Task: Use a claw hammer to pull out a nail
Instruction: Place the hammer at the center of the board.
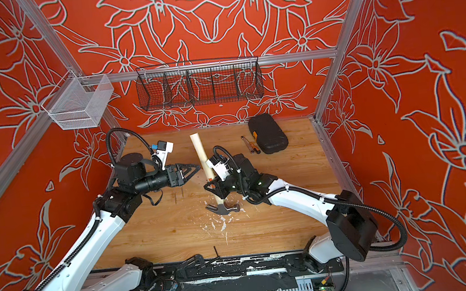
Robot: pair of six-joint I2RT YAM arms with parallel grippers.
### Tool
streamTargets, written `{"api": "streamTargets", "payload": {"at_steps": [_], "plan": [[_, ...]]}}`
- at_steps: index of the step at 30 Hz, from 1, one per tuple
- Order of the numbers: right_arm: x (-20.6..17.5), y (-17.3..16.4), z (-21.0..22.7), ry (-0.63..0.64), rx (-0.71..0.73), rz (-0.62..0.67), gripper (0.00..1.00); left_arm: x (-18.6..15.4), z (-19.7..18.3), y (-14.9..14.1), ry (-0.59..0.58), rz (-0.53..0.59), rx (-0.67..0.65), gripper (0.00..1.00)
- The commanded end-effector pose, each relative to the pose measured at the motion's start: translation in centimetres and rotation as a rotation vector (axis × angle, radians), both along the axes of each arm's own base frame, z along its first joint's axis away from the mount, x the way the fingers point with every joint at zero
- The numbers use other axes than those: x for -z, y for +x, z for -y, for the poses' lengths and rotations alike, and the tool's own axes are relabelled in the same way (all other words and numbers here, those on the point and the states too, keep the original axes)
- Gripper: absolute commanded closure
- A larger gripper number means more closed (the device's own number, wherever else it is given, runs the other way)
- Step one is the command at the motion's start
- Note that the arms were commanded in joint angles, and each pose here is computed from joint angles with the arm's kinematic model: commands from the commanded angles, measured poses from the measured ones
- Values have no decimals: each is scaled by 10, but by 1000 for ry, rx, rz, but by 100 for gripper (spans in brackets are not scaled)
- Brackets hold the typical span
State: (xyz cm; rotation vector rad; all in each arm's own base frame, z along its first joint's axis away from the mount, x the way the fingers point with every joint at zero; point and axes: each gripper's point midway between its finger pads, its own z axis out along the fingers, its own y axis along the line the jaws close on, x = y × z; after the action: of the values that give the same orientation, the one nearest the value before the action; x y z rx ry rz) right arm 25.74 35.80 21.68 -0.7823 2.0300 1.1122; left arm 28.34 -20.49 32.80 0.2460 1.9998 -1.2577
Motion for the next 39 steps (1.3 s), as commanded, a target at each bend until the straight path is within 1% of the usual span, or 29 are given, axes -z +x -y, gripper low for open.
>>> {"api": "streamTargets", "payload": {"at_steps": [1, 4, 8, 13, 17, 20, 22, 24, 27, 28, 31, 33, 35, 39], "plan": [[-46, -10, -18, 143, -86, 58, 100, -11, 5, 7, -15, 38, 9, 7], [-46, -18, -23, 150, -119, 52, 100, -12, 6, 15, -7, 40, 4, 8], [-49, -27, -26, 164, -157, 53, 100, -12, 8, 24, -6, 41, -2, 13], [-55, -36, -27, 184, -196, 48, 100, -11, 12, 29, -23, 46, 12, 23], [-56, -41, -28, 198, -226, 35, 100, -16, 13, 28, -51, 63, 19, 38], [-57, -44, -30, 217, -248, 24, 100, -18, 15, 27, -61, 72, 28, 52], [-61, -47, -32, 233, -267, 19, 100, -21, 15, 25, -68, 78, 39, 58], [-63, -48, -33, 243, -282, 13, 100, -23, 16, 22, -76, 80, 53, 60], [-66, -49, -35, 253, -300, 12, 100, -27, 20, 16, -89, 82, 90, 57], [-68, -49, -35, 255, -300, 12, 100, -27, 20, 15, -92, 82, 97, 59], [-72, -48, -35, 267, -300, 10, 100, -30, 18, 11, -92, 93, 94, 78], [-73, -47, -34, 273, -300, 7, 100, -32, 18, 10, -95, 101, 96, 87], [-74, -45, -33, 276, -298, 4, 100, -36, 18, 8, -99, 107, 101, 100], [-73, -38, -33, 276, -287, -11, 100, -45, 20, 6, -115, 122, 119, 100]]}}
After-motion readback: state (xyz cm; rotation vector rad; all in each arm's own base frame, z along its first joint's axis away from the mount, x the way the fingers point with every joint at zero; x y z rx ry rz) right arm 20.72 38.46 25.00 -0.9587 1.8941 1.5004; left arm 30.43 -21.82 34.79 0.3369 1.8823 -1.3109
